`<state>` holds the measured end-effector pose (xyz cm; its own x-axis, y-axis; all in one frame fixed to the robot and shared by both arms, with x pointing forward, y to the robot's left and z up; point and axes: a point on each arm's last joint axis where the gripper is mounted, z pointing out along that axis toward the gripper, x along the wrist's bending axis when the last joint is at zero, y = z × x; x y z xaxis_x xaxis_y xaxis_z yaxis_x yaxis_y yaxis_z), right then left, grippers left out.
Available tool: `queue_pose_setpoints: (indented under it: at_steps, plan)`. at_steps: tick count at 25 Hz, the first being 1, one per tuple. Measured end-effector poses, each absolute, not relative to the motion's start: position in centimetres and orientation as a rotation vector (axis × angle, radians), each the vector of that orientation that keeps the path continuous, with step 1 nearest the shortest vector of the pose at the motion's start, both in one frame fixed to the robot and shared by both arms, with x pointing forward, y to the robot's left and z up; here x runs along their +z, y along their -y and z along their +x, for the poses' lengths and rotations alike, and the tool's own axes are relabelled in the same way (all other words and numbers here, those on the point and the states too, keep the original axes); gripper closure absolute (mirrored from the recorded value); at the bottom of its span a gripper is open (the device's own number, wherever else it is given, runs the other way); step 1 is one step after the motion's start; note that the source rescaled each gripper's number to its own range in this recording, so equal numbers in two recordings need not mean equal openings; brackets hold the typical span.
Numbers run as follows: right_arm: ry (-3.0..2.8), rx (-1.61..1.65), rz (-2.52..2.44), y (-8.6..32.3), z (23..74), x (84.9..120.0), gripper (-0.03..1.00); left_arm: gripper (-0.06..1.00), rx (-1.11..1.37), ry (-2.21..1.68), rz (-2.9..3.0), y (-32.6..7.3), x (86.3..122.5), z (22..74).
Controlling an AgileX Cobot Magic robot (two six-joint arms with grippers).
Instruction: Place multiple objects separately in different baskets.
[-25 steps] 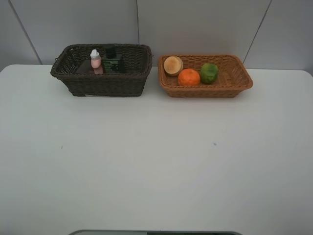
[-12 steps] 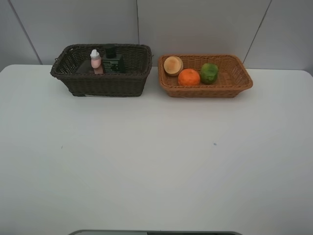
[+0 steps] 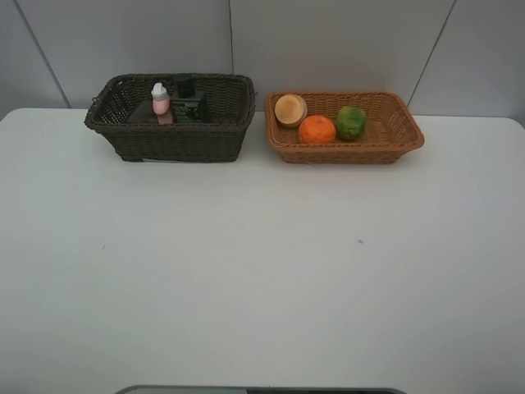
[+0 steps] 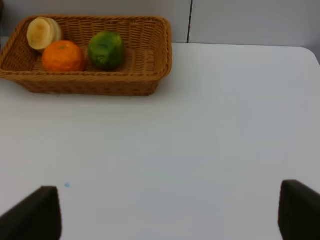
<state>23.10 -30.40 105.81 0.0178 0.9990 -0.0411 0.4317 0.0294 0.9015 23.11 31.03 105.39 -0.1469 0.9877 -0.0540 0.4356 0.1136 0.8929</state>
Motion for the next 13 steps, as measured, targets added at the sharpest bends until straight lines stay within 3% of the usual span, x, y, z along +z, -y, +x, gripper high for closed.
queue_pose_setpoints:
  at_steps: [13]
  plan:
    - [-1.524, 0.917, 1.512, 30.4, 23.1, 105.81, 0.12, -0.05, 0.979, -1.682, 1.403, -30.97, 105.38, 23.12]
